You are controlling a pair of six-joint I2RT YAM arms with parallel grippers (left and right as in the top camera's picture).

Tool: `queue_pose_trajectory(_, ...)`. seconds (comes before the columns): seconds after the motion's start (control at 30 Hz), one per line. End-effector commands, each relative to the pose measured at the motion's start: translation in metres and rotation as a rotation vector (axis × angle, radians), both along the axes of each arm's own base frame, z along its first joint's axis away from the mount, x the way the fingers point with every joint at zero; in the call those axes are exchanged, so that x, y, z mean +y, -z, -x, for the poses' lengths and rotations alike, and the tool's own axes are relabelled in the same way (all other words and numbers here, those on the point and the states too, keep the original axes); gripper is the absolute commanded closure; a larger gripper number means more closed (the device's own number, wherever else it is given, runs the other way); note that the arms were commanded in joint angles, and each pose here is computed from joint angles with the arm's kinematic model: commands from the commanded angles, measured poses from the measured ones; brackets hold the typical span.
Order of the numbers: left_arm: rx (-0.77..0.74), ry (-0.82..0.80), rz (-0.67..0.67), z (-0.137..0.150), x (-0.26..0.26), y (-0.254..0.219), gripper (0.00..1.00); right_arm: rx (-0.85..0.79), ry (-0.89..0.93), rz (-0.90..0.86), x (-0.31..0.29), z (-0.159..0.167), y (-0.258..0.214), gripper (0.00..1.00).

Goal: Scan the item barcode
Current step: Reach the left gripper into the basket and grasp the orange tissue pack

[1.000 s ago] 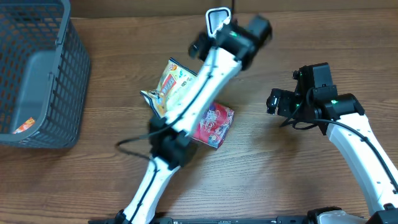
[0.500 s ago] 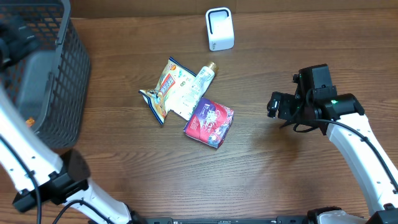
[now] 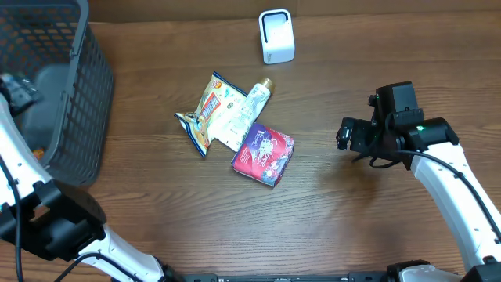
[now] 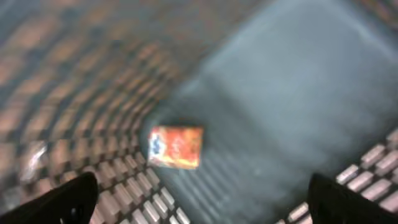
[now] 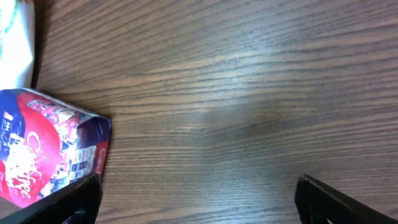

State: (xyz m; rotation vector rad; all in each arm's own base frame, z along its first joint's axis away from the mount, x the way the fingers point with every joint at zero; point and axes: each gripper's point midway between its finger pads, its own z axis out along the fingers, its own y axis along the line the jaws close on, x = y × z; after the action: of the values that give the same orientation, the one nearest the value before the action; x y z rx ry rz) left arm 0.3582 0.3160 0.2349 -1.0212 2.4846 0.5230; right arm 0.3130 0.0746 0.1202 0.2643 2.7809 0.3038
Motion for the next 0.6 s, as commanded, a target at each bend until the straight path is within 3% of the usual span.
queue_pose_trajectory(0.0,0.127,0.576,0.029,-0.025,-0.030,0.047,0.00,-0.012,-0.006,0.010,-0.001,-0.002,-0.005,0.00)
queue_pose_trajectory(0.03,0.204,0.717,0.018,-0.022,-0.034,0.071,0.00,-0.012,-0.006,0.011,-0.001,-0.002,-0.005,0.00)
queue_pose_trajectory(0.07,0.235,0.754,0.026,-0.018,-0.036,0.080,0.00,-0.013,-0.006,0.010,0.000,-0.003,-0.005,0.00)
queue_pose_trajectory(0.17,0.316,0.787,0.165,0.010,-0.059,0.115,0.00,-0.015,-0.005,0.009,0.000,-0.003,-0.005,0.00)
queue_pose_trajectory(0.23,0.340,0.778,0.180,0.017,-0.060,0.128,0.00,-0.008,-0.005,0.010,-0.001,-0.001,-0.004,0.00)
queue_pose_trajectory(0.33,0.340,0.630,0.203,0.030,-0.050,0.143,0.00,0.011,-0.004,0.008,0.000,0.003,-0.003,0.00)
queue_pose_trajectory(0.4,0.283,0.401,0.175,0.039,-0.021,0.139,0.00,0.012,-0.004,0.009,-0.001,0.003,-0.003,0.00)
queue_pose_trajectory(0.47,0.258,0.340,0.172,0.044,-0.010,0.138,0.00,0.009,-0.004,0.009,-0.001,0.002,-0.003,0.00)
queue_pose_trajectory(0.57,0.120,-0.021,0.148,0.066,0.034,0.133,0.00,-0.027,-0.004,0.003,0.001,-0.006,-0.006,0.00)
